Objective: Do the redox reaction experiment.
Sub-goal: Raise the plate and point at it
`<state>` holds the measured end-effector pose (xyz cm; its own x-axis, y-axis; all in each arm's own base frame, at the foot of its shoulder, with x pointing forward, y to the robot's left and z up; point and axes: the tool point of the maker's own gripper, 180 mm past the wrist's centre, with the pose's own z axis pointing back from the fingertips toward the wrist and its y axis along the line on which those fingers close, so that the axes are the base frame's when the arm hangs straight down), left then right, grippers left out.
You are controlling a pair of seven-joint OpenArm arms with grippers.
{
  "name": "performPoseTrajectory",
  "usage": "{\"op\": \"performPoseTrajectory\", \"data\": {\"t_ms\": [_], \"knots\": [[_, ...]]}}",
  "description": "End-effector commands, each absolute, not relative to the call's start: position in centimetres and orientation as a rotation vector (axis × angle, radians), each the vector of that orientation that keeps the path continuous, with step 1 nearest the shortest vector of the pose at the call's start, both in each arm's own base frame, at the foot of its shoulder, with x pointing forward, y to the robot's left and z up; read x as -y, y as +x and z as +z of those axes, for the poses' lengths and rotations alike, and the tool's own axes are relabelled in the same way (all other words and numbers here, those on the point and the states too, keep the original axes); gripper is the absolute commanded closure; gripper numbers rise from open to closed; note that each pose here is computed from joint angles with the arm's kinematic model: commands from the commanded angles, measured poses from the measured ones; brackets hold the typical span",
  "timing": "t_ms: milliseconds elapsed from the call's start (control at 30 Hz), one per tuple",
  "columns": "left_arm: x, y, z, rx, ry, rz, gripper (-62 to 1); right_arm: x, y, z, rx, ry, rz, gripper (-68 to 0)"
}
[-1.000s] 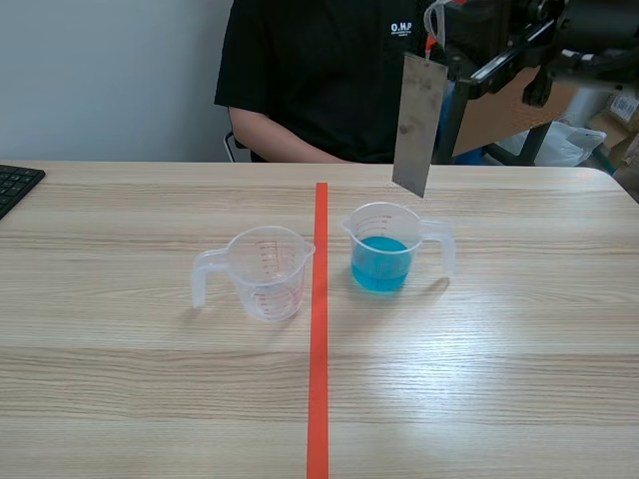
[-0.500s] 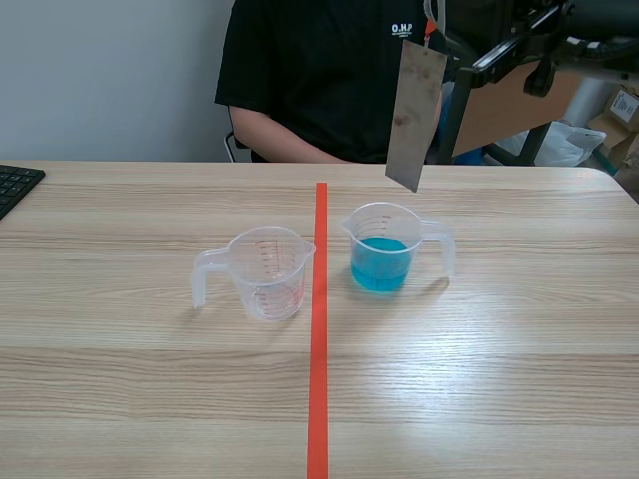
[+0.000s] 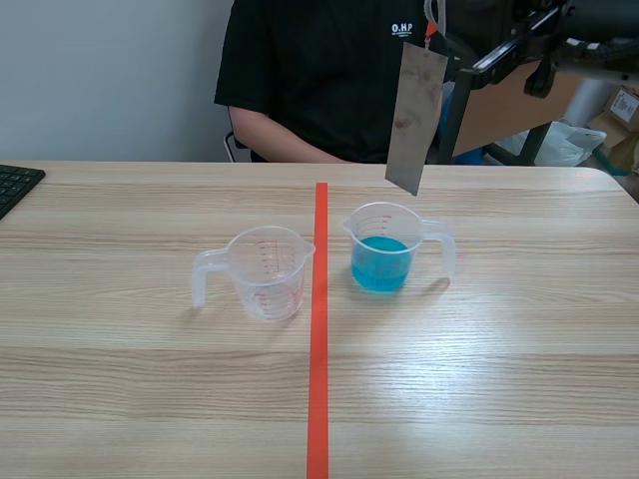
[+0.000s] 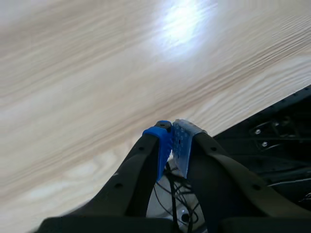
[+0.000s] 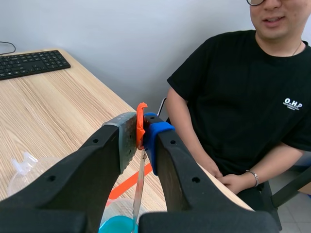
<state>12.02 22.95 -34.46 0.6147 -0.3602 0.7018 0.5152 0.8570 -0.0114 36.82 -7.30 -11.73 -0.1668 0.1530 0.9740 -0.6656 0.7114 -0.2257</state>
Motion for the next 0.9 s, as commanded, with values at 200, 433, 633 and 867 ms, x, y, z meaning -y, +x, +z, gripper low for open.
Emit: {"op": "performPoseTrajectory", "data": {"t_ms": [200,433,633,867], "knots": [[-18.7,19.1,-30.3,0.942,-0.359,-0.711,-3.4,7.5,36.9,-9.8,1.637,0.425,0.773,-1.5],[-14.5,24.2,-27.0,1.099,-0.42,-0.834,-3.4,7.5,37.0,-10.2,1.619,0.415,0.775,-1.5],[-9.4,25.9,-26.6,1.127,-0.486,-0.943,-3.4,7.6,37.0,-10.5,1.602,0.408,0.776,-1.5],[-3.9,29.1,-25.3,1.226,-0.454,-0.999,-3.4,7.6,37.0,-10.5,1.602,0.408,0.777,-1.5]]}}
